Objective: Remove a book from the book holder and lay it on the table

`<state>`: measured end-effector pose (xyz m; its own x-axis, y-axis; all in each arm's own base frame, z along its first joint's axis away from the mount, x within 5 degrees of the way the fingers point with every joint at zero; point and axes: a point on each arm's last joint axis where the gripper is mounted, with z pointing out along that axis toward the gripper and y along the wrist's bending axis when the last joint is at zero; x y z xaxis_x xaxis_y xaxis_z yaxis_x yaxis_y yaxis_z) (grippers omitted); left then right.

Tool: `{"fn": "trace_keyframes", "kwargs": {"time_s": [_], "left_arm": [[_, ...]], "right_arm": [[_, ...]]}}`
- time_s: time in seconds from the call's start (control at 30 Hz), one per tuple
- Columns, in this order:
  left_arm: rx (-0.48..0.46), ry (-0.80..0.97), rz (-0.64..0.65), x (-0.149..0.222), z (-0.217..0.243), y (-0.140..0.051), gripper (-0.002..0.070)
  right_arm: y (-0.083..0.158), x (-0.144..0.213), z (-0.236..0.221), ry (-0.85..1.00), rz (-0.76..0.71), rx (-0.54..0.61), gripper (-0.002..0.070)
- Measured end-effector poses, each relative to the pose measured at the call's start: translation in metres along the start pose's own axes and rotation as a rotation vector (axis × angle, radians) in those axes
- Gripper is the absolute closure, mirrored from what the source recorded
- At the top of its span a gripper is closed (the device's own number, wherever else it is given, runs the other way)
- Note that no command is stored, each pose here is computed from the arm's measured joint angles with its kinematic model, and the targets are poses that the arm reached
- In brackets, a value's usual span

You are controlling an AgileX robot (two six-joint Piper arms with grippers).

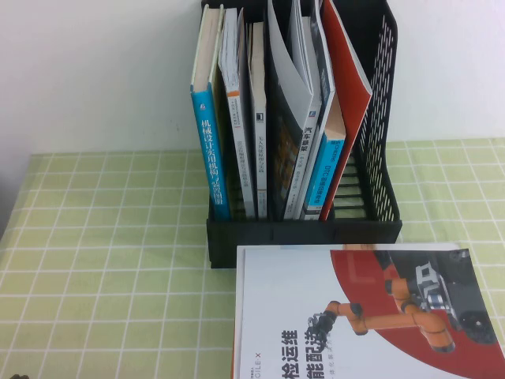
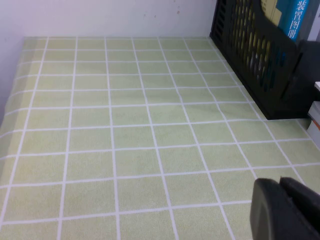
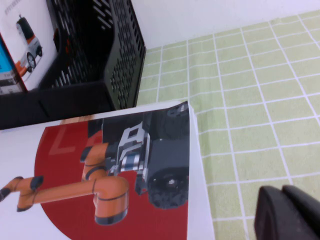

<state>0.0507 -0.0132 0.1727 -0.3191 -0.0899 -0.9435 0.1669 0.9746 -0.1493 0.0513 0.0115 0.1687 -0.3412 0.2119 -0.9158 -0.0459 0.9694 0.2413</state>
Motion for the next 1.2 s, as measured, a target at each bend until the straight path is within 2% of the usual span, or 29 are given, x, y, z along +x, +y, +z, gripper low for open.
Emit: {"fn": "trace_keyframes", "kwargs": {"time_s": [1.2], "left_arm": [[0.000,-0.004,0.000,-0.0004,0.0000,0.0000,0.0678]], "right_arm": [[-0.0001,-0.0015,0.0000,-0.017,0.000,0.001,0.0678]]}}
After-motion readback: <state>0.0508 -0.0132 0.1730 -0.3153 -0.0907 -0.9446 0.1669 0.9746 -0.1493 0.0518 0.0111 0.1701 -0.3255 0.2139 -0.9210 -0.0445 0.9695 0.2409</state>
